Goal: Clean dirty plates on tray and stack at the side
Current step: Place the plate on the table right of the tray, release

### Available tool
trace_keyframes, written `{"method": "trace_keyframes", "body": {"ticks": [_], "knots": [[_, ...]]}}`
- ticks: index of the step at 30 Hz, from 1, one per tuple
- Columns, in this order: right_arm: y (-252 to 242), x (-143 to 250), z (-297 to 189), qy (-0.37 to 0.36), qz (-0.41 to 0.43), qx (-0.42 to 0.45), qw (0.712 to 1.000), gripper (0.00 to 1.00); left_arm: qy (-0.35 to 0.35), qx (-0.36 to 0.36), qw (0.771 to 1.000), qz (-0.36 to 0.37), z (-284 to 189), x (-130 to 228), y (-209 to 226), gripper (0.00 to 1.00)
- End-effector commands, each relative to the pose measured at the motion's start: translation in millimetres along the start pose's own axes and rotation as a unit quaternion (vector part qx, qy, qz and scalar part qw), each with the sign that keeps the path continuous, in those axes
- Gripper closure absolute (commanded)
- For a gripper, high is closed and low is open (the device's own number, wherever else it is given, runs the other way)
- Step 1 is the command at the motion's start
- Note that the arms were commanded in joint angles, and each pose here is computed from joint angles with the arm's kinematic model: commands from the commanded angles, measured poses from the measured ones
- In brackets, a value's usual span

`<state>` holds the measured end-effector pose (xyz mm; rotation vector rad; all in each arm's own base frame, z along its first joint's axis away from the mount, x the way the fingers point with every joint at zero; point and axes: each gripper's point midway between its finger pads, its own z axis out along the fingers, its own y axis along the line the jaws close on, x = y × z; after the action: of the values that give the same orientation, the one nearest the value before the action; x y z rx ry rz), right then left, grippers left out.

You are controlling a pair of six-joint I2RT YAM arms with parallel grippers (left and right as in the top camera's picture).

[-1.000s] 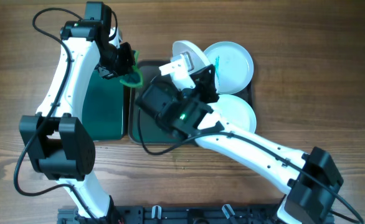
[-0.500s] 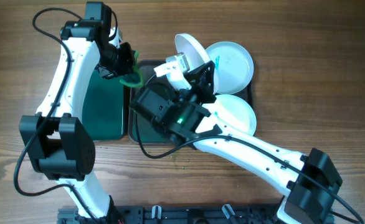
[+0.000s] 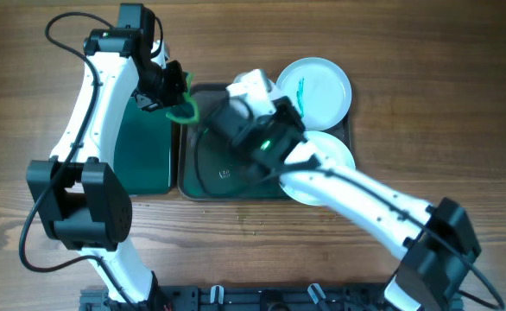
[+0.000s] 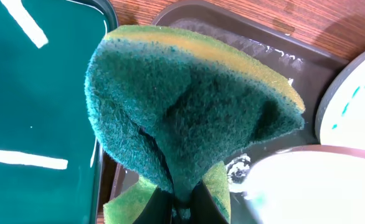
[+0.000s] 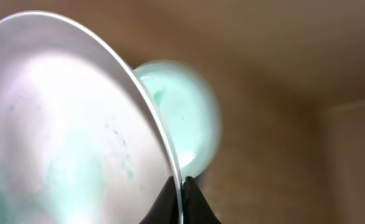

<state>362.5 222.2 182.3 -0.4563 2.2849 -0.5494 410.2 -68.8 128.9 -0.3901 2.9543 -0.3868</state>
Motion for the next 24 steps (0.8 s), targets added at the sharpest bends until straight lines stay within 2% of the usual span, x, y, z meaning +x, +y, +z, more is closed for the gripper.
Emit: {"method": "trace_keyframes", "body": {"ticks": [1,5,8,10,11,16,20,24], "knots": [[37.9,13.1,5.3,0.103,0.111,-0.280,0.948,0.96,-0.002,-0.001,1.000,0.007,-3.0,4.2,-7.6,0.96],[12.5,12.2,16.5,0.137,0.180,-0.389,0.893,0.96,0.004,0.000,1.000,0.022,-0.1,11.5,-19.9,0.96],[-29.8,18.0,31.8,0.149,0.237,-0.413,0.867,0.96,0.008,0.001,0.999,0.035,2.2,17.5,-30.1,0.96],[-66.3,31.8,48.4,0.162,0.275,-0.389,0.864,0.96,0.010,0.002,0.999,0.042,3.3,20.5,-35.5,0.96],[-102.6,51.2,63.1,0.177,0.308,-0.362,0.862,0.96,0.009,-0.002,0.999,0.050,4.4,22.7,-38.8,0.96],[-183.1,118.0,94.9,0.226,0.397,-0.272,0.847,0.96,0.003,-0.019,0.998,0.056,5.4,22.8,-37.8,0.96],[-222.4,181.1,112.2,0.267,0.454,-0.199,0.827,0.96,0.003,-0.020,0.998,0.055,5.4,22.6,-37.5,0.96],[-234.0,241.6,130.3,0.296,0.510,-0.134,0.797,0.96,0.002,-0.020,0.998,0.055,5.4,22.5,-37.6,0.96]]}}
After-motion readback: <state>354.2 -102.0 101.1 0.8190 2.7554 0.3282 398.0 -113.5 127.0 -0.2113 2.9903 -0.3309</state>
